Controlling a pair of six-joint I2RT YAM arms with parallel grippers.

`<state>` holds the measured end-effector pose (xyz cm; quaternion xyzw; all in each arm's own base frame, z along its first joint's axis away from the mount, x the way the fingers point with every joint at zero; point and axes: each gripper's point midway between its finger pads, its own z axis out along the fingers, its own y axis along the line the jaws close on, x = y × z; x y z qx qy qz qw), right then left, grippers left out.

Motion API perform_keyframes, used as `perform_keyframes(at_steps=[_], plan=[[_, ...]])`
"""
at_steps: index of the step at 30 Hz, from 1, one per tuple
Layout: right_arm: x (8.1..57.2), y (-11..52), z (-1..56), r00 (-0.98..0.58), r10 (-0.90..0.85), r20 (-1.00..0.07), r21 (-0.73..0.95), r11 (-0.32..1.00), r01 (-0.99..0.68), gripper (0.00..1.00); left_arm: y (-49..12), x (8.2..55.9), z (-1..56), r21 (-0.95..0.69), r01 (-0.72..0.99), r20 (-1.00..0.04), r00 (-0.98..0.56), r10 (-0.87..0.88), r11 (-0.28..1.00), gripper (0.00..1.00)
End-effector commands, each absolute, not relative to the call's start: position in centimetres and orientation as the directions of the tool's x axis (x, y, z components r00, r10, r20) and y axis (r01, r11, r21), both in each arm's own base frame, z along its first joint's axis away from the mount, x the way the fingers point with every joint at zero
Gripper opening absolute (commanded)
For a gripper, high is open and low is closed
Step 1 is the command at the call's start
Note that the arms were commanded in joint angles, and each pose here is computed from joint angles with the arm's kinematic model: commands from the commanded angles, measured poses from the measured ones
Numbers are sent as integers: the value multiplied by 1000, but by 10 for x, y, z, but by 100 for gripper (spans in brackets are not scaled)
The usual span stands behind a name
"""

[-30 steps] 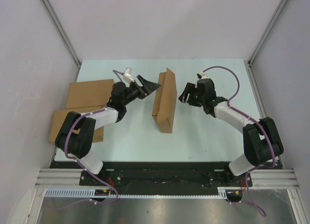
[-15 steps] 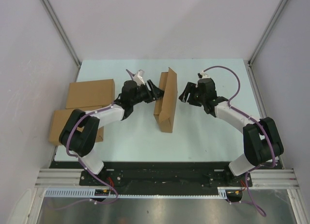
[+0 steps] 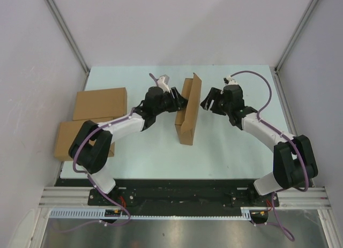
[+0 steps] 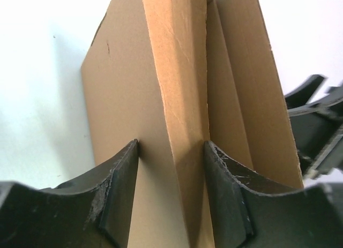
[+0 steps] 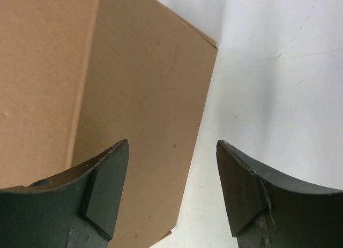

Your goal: Fold the paper box

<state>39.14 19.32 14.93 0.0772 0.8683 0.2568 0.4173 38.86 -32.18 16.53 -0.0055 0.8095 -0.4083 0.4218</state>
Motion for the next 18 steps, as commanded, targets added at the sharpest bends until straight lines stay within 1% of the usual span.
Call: perform_keyframes(at_steps=[1,5,9,10,13,18], plan=[[399,182,187,-566,396,-723,525,848,-77,73,-309,379,105,-541,248,-667,-709,-230,804,53],[399,176,204,-533,426,-731,541,838,-74,74,-309,376,92,-506,229,-665,-718,-207,832,53],[398,173,217,-520,462,-719,580,810,-83,74,-308,371,88,-522,209,-652,-722,-230,827,54],[398,177,220,-524,463,-715,593,798,-105,75,-309,372,90,-528,209,-654,-718,-237,823,54],[397,182,222,-536,469,-702,614,780,-122,75,-311,373,104,-561,217,-658,-702,-272,799,60],[397,182,219,-545,465,-698,615,779,-123,75,-309,373,139,-591,240,-687,-651,-324,770,65]])
